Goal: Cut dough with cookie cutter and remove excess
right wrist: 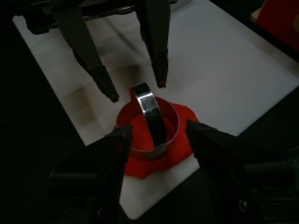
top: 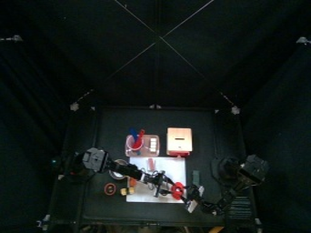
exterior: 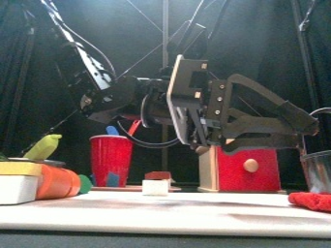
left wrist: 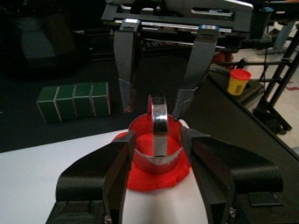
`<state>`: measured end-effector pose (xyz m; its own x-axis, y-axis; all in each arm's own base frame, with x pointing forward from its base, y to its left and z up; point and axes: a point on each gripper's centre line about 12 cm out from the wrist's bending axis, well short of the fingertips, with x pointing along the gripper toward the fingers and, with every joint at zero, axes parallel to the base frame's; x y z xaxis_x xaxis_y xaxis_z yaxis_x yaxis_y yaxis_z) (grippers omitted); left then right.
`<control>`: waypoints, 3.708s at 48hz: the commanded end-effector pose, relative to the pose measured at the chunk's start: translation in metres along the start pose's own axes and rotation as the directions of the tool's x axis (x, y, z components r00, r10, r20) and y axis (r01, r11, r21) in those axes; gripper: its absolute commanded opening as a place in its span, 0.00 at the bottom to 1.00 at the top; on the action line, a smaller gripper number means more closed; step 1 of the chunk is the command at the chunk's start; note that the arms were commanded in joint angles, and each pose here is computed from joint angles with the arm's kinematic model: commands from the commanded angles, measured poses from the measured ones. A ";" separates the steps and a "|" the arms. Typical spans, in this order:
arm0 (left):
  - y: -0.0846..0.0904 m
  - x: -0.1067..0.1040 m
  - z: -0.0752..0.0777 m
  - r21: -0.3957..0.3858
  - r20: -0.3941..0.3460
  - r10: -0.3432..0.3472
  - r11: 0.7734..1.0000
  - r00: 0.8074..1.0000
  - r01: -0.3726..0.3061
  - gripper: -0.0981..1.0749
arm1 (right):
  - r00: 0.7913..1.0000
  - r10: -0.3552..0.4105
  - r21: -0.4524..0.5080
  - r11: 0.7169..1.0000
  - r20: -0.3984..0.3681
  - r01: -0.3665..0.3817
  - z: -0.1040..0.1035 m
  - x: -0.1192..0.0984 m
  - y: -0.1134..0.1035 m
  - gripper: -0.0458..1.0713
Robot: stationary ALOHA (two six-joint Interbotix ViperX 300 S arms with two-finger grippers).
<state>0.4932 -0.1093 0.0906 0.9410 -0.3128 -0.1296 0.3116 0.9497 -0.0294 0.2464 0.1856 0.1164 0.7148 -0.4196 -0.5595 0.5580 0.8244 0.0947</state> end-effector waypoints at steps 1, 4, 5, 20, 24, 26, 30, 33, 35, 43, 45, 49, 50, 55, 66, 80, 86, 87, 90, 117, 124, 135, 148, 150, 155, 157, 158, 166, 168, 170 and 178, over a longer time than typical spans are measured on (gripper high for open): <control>-0.002 0.005 0.014 0.011 0.037 -0.010 1.000 0.999 0.010 0.79 | 1.000 0.017 0.023 1.000 0.010 -0.017 0.007 -0.002 0.005 0.82; -0.003 0.006 0.013 0.012 0.037 -0.013 1.000 0.999 0.012 0.78 | 1.000 0.020 0.025 0.999 0.011 -0.020 0.008 -0.002 0.006 0.82; -0.004 0.006 0.013 0.013 0.035 -0.014 1.000 0.999 0.013 0.78 | 1.000 0.020 0.024 1.000 0.011 -0.020 0.008 -0.002 0.006 0.82; -0.003 0.008 0.009 0.016 0.010 -0.010 1.000 1.000 0.010 0.74 | 1.000 0.020 0.021 1.000 0.010 -0.021 0.007 -0.002 0.007 0.82; -0.003 0.008 0.011 0.017 0.014 -0.009 1.000 1.000 0.009 0.74 | 1.000 0.020 0.020 1.000 0.010 -0.020 0.007 -0.001 0.007 0.82; -0.003 0.008 0.010 0.018 0.013 -0.009 1.000 1.000 0.009 0.73 | 1.000 0.020 0.020 1.000 0.010 -0.020 0.007 -0.001 0.007 0.82; -0.004 0.009 0.011 0.020 0.016 -0.011 1.000 1.000 0.011 0.73 | 1.000 0.021 0.021 1.000 0.009 -0.022 0.007 -0.001 0.008 0.82; -0.004 0.009 0.011 0.020 0.016 -0.011 1.000 1.000 0.011 0.73 | 1.000 0.021 0.020 1.000 0.009 -0.021 0.007 -0.001 0.008 0.81; -0.004 0.009 0.011 0.020 0.016 -0.011 1.000 1.000 0.011 0.73 | 1.000 0.021 0.020 1.000 0.009 -0.021 0.007 -0.001 0.008 0.80; -0.004 0.009 0.011 0.019 0.016 -0.010 1.000 1.000 0.010 0.72 | 1.000 0.020 0.019 1.000 0.008 -0.020 0.007 -0.001 0.008 0.75; -0.004 0.009 0.011 0.020 0.014 -0.011 1.000 1.000 0.011 0.71 | 1.000 0.020 0.020 1.000 0.008 -0.021 0.007 -0.001 0.008 0.74; -0.004 0.009 0.012 0.020 0.017 -0.011 1.000 1.000 0.011 0.69 | 1.000 0.018 0.023 1.000 0.007 -0.018 0.007 -0.001 0.008 0.72; -0.004 0.009 0.013 0.019 0.019 -0.010 1.000 1.000 0.010 0.68 | 1.000 0.018 0.021 1.000 0.008 -0.018 0.007 -0.001 0.008 0.71; -0.003 0.010 0.012 0.020 0.019 -0.010 1.000 1.000 0.010 0.65 | 1.000 0.017 0.019 1.000 0.008 -0.018 0.006 0.000 0.008 0.71; -0.003 0.010 0.010 0.018 0.015 -0.008 1.000 1.000 0.007 0.63 | 1.000 0.023 0.015 1.000 -0.014 -0.023 0.002 0.002 0.009 0.70; -0.003 0.013 0.007 0.021 -0.022 -0.004 1.000 1.000 0.004 0.63 | 1.000 0.019 0.015 1.000 -0.019 -0.019 0.001 0.004 0.008 0.69; -0.002 0.013 0.005 0.018 -0.029 -0.002 1.000 1.000 0.002 0.63 | 0.999 0.022 0.017 1.000 -0.028 -0.022 0.000 0.005 0.009 0.65; -0.002 0.013 0.005 0.018 -0.029 -0.002 1.000 1.000 0.002 0.63 | 0.999 0.022 0.016 1.000 -0.030 -0.022 0.000 0.004 0.009 0.64; -0.002 0.013 0.003 0.018 -0.036 -0.001 1.000 0.999 0.002 0.63 | 0.999 0.029 0.015 0.999 -0.039 -0.029 -0.002 0.004 0.009 0.62; -0.001 0.011 -0.014 0.004 -0.093 0.007 1.000 0.996 -0.006 0.48 | 0.993 0.022 0.023 1.000 -0.118 -0.020 -0.018 0.008 0.010 0.61; -0.004 0.009 -0.020 0.004 -0.120 0.005 1.000 0.993 -0.004 0.48 | 0.992 0.026 0.022 0.999 -0.126 -0.023 -0.019 0.009 0.011 0.61; -0.004 0.005 -0.028 -0.005 -0.154 0.011 1.000 0.988 -0.012 0.48 | 0.988 0.033 0.025 0.999 -0.153 -0.030 -0.024 0.010 0.012 0.61; -0.005 0.004 -0.031 -0.019 -0.163 0.020 1.000 0.986 -0.024 0.48 | 0.978 0.040 0.037 0.999 -0.205 -0.033 -0.032 0.012 0.013 0.61; -0.005 0.004 -0.031 -0.020 -0.163 0.021 1.000 0.986 -0.024 0.48 | 0.976 0.041 0.043 0.999 -0.215 -0.033 -0.034 0.012 0.013 0.61; -0.005 0.003 -0.034 -0.022 -0.178 0.024 0.999 0.984 -0.029 0.48 | 0.971 0.043 0.049 0.998 -0.233 -0.033 -0.037 0.010 0.013 0.61; -0.005 0.003 -0.033 -0.024 -0.182 0.025 0.999 0.983 -0.030 0.48 | 0.970 0.046 0.051 0.998 -0.237 -0.035 -0.037 0.009 0.014 0.61; -0.005 0.003 -0.034 -0.022 -0.185 0.025 0.999 0.982 -0.030 0.48 | 0.970 0.046 0.049 0.998 -0.237 -0.035 -0.038 0.009 0.014 0.61; -0.005 0.002 -0.038 -0.024 -0.209 0.027 0.999 0.978 -0.033 0.48 | 0.969 0.049 0.053 0.998 -0.243 -0.037 -0.039 0.009 0.015 0.61; -0.005 0.002 -0.039 -0.026 -0.215 0.029 0.999 0.976 -0.036 0.48 | 0.968 0.048 0.056 0.998 -0.247 -0.036 -0.039 0.009 0.015 0.61; -0.005 0.002 -0.039 -0.027 -0.218 0.030 0.999 0.976 -0.037 0.48 | 0.967 0.050 0.054 0.998 -0.248 -0.038 -0.039 0.010 0.015 0.61; -0.005 0.002 -0.041 -0.028 -0.226 0.031 0.999 0.974 -0.038 0.48 | 0.964 0.052 0.055 0.998 -0.261 -0.039 -0.042 0.011 0.015 0.61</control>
<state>0.4942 -0.1162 0.0591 0.9095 -0.2804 -0.3069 0.2802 0.9589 -0.0457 0.2486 0.2006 0.0886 0.6343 -0.3091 -0.7086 0.5599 0.8157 0.1453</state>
